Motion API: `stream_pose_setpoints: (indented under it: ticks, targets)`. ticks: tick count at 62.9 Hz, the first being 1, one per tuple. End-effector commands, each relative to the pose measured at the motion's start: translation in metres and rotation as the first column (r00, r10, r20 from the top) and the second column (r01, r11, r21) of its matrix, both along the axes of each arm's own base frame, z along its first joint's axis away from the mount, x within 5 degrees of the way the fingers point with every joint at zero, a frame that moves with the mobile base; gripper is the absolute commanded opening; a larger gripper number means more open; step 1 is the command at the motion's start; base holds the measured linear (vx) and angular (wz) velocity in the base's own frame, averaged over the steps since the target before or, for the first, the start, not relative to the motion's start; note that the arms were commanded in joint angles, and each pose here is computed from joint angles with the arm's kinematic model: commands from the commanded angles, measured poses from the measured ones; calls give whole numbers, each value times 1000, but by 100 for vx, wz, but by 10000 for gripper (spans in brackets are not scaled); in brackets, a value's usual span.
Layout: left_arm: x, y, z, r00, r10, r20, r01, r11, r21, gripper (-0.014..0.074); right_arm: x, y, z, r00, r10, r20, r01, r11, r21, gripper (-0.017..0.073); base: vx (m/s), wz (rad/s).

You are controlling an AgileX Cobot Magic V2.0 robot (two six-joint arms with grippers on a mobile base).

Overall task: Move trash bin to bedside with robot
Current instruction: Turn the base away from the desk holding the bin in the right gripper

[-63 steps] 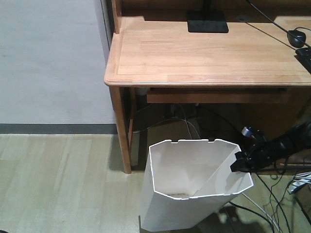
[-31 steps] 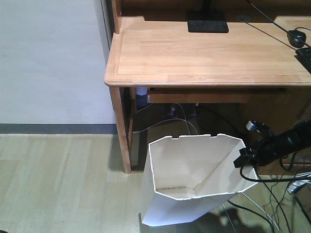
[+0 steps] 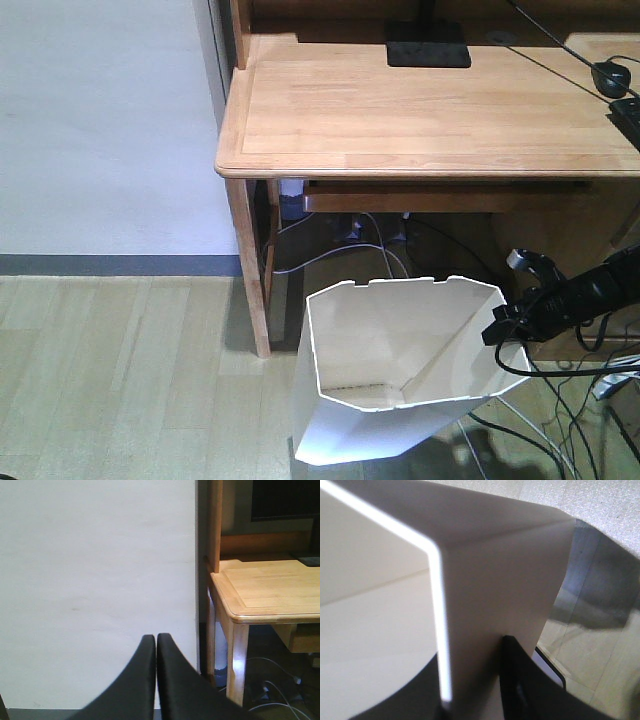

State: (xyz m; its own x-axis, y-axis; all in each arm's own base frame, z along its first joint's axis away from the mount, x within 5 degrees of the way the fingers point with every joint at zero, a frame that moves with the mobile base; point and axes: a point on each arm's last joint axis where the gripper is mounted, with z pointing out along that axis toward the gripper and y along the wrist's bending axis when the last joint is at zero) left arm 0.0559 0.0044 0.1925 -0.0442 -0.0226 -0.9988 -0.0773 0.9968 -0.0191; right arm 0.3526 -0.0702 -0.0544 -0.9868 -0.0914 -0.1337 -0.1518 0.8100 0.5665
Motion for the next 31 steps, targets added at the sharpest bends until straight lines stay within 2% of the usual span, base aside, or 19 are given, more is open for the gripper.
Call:
stream_pose_setpoints:
  ticks: [1,31]
  targets:
    - [-1,-1,15,995,-7,101,7,1000,2,-6,9,9,41,999,-5,32,-1,981,194,-3,0,0]
    - [-1,-1,15,995,-7,101,7,1000,2,-6,9,9,41,999,-5,32,-2,981,192,-3,-2,5]
